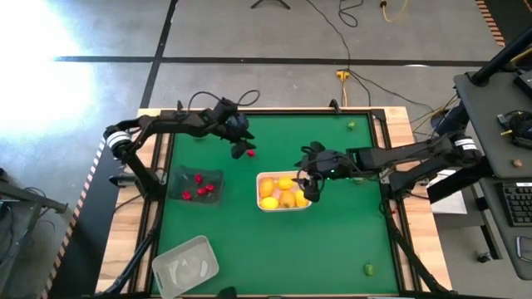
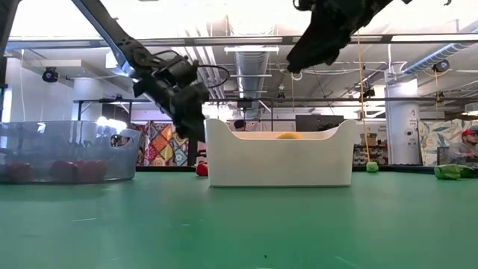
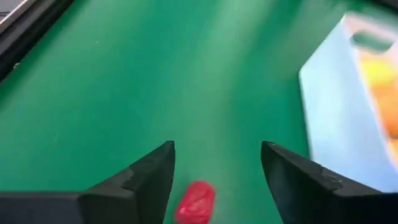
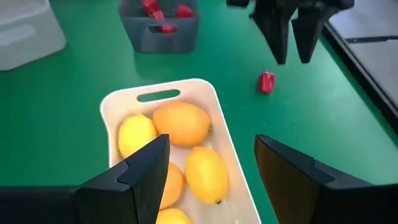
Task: Sort produce into baskets
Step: Put the red chili pepper into the black bin
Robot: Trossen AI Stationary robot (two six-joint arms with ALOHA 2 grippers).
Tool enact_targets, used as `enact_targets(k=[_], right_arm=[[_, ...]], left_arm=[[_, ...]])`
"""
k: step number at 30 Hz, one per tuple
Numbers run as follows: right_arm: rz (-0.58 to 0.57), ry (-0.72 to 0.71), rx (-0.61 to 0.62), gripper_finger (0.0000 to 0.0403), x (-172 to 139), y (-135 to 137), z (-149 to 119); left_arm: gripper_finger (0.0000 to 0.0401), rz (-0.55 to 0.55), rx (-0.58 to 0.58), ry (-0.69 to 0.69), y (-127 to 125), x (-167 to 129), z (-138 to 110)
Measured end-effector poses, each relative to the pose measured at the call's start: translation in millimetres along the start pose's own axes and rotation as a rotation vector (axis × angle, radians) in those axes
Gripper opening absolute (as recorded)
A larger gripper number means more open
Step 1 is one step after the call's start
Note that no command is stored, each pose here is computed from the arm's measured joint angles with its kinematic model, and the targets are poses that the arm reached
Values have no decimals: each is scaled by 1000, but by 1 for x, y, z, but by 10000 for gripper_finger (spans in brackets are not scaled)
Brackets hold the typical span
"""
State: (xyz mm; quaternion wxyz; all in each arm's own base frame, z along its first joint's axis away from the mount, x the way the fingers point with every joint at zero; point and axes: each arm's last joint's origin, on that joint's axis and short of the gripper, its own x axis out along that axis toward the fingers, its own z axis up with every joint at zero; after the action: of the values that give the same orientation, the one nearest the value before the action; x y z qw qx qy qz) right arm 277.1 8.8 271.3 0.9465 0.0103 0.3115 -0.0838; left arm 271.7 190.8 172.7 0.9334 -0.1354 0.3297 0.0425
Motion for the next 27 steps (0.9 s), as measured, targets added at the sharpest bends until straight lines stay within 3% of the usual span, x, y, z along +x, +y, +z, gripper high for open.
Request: enact_targets(k=[9,17,23,27], right_arm=[[2,-23,-24,226,-20,-4,-1],[-40,-48,-110,226,-21,-13,5],[-64,-46,-103,226,-20,-20,5],[-63,-45,-82,226,-20,-20,5]], left_arm=[[254,108,335,158,0,10,-11],[254,45,357,162,-2,15,-15],[254,25,278,250,4,39,-30],[254,40,335,280,0,44,-25]])
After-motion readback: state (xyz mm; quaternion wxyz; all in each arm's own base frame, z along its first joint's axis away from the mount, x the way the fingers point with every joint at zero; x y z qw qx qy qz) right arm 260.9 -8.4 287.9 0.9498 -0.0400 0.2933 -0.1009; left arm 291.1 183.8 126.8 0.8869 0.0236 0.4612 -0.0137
